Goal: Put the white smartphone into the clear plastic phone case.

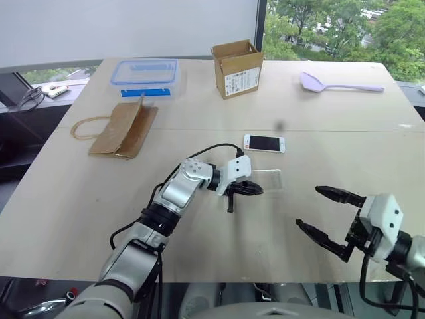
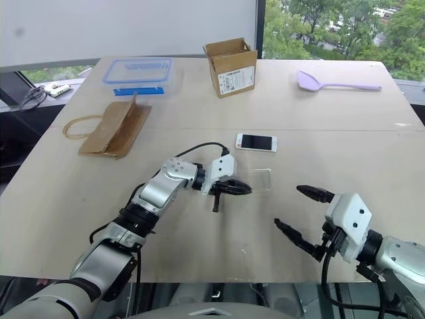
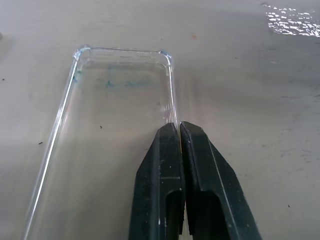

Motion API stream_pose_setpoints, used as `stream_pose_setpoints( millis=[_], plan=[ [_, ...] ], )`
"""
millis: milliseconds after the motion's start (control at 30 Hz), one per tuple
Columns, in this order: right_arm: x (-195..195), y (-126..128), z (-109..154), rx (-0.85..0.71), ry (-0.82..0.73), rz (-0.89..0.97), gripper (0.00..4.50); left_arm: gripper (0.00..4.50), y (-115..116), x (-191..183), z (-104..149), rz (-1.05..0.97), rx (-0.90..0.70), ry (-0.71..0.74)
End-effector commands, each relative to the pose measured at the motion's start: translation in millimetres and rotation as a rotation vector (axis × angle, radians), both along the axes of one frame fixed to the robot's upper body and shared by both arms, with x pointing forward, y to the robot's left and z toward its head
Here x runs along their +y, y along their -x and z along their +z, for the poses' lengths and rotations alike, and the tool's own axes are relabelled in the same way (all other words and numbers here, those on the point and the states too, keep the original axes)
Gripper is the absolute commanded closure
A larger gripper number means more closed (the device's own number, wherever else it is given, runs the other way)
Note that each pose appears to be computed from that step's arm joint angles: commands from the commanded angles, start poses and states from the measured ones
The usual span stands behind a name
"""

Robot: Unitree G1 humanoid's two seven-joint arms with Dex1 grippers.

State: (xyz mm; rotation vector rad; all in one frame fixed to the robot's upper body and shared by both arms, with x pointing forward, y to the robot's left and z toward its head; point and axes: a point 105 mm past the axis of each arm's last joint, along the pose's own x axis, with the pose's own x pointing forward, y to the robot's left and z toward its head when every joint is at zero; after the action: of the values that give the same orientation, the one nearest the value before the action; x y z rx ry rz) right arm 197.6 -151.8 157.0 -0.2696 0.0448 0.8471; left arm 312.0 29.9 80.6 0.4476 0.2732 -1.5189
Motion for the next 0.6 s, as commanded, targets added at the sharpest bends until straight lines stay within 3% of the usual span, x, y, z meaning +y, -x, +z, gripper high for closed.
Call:
stream_pose_setpoints(
  millis=[33,167,367,400,467,600],
  plan=[
    [1,-8,9,-0.006,-0.030,-0.018,0.00,4.41,5,-7,8,-0.050,-0.003,0.030],
    [0,-24,15,-0.008,-0.006,-0.025,0.00,3.16,8,-4,5,-0.055,0.004,0.015],
    [5,-50,36,-0.095,0.025,-0.050,0.00,0.28,7,-2,12,-0.024,-0.021,0.046],
    [6,-53,35,-0.086,0.059,-0.057,0.00,0.04,8,-2,15,-0.015,-0.026,0.058],
    [8,-61,30,-0.048,0.156,-0.063,0.00,0.04,9,-1,19,0.006,-0.041,0.075],
    [16,-74,36,-0.029,0.154,-0.035,0.00,0.04,11,4,11,0.040,-0.058,0.035]
  ],
)
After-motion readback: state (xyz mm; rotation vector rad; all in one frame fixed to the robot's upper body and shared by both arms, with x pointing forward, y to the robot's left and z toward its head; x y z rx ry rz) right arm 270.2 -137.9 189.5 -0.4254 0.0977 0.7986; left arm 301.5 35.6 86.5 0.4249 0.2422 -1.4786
